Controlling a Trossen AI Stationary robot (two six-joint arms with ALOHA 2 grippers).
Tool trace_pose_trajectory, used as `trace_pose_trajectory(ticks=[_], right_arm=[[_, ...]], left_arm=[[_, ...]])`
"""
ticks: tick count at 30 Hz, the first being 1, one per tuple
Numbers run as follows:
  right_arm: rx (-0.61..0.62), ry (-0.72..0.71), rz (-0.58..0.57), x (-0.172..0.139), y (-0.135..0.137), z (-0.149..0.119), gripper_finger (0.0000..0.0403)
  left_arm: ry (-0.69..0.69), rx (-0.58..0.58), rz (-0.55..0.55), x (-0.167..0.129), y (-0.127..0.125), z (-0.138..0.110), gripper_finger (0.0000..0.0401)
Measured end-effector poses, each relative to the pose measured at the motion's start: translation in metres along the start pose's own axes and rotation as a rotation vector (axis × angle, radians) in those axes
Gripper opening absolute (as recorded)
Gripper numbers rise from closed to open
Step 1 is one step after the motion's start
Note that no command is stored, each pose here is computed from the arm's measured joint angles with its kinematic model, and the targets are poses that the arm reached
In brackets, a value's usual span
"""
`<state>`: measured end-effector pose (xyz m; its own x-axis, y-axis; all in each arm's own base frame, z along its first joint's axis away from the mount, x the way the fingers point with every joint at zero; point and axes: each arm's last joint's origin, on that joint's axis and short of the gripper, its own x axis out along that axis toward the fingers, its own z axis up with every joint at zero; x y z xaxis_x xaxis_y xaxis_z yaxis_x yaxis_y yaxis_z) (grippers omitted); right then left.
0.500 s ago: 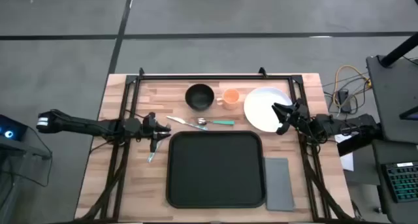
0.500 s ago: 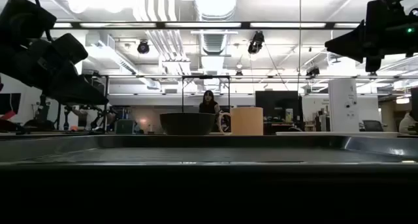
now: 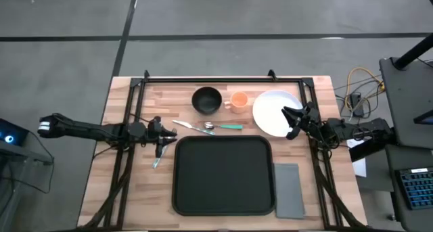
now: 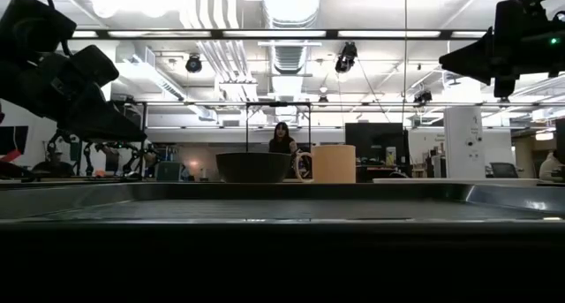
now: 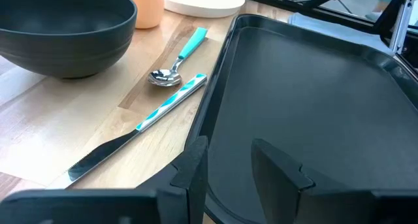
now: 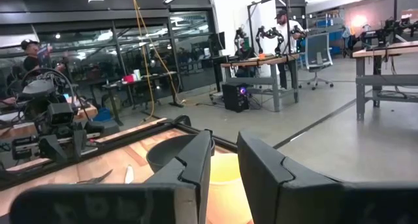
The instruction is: Set up tray
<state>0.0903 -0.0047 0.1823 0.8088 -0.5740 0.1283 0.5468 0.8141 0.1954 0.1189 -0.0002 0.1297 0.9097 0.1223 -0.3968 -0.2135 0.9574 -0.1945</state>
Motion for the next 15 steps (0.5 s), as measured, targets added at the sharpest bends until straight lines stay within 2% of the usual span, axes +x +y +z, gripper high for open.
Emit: trace_pose_trajectory(ticks=[15], right_arm=[[0.000,0.000,0.000,0.0000,0.0000,0.0000,0.0068]], left_arm=[[0.000,0.000,0.000,0.0000,0.0000,0.0000,0.0098]])
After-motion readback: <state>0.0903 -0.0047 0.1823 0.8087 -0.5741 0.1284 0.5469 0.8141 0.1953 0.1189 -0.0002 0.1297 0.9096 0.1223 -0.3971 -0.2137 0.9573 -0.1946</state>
